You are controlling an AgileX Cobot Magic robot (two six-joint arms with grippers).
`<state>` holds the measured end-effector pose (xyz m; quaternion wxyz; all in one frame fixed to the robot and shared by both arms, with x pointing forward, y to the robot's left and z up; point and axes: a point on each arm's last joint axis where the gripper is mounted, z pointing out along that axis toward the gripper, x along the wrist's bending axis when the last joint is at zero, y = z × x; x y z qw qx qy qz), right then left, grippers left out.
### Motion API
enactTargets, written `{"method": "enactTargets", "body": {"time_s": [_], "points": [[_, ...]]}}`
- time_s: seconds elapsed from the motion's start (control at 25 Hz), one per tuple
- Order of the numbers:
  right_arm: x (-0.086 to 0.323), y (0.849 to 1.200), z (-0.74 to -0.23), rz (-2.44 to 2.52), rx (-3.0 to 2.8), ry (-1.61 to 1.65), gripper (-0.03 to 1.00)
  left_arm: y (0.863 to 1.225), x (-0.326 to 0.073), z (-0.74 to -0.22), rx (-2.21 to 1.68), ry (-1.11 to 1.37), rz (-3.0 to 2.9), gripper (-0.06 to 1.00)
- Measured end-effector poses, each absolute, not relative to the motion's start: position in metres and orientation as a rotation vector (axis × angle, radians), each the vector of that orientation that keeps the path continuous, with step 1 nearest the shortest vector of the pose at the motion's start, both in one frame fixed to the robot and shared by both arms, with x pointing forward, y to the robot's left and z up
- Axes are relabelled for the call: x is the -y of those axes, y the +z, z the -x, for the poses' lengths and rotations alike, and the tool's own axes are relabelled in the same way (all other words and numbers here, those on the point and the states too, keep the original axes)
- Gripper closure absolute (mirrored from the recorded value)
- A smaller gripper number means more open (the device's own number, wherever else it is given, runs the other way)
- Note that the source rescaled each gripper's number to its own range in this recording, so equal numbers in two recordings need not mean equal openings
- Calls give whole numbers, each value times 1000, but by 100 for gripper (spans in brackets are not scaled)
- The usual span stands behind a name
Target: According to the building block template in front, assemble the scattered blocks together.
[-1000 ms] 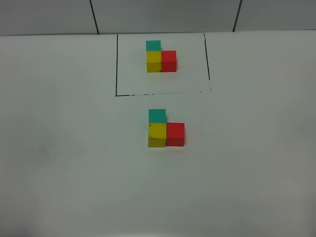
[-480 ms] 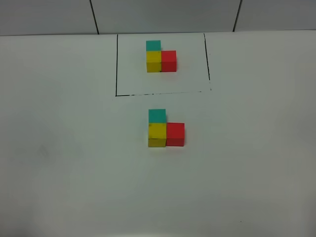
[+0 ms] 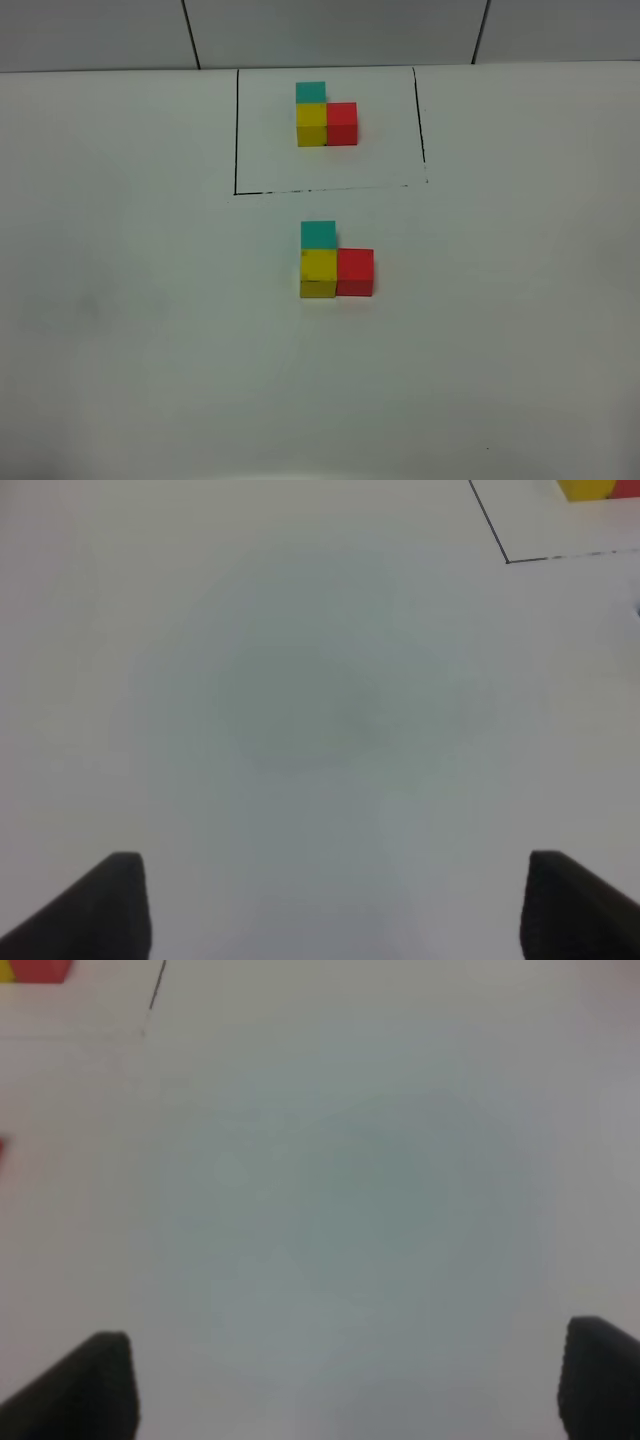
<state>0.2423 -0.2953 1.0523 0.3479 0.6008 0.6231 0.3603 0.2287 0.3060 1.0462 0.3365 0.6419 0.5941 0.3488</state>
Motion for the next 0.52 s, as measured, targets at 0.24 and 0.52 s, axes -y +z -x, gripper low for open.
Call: {"method": "enactTargets", "body": {"time_s": [0.24, 0.52], "points": [[295, 1052, -242, -1558, -1616, 934, 18, 1046, -306, -229, -1549, 909, -1674, 14], [295, 1052, -242, -1559, -1615, 935, 18, 1046, -306, -229, -1549, 909, -1674, 14]]}}
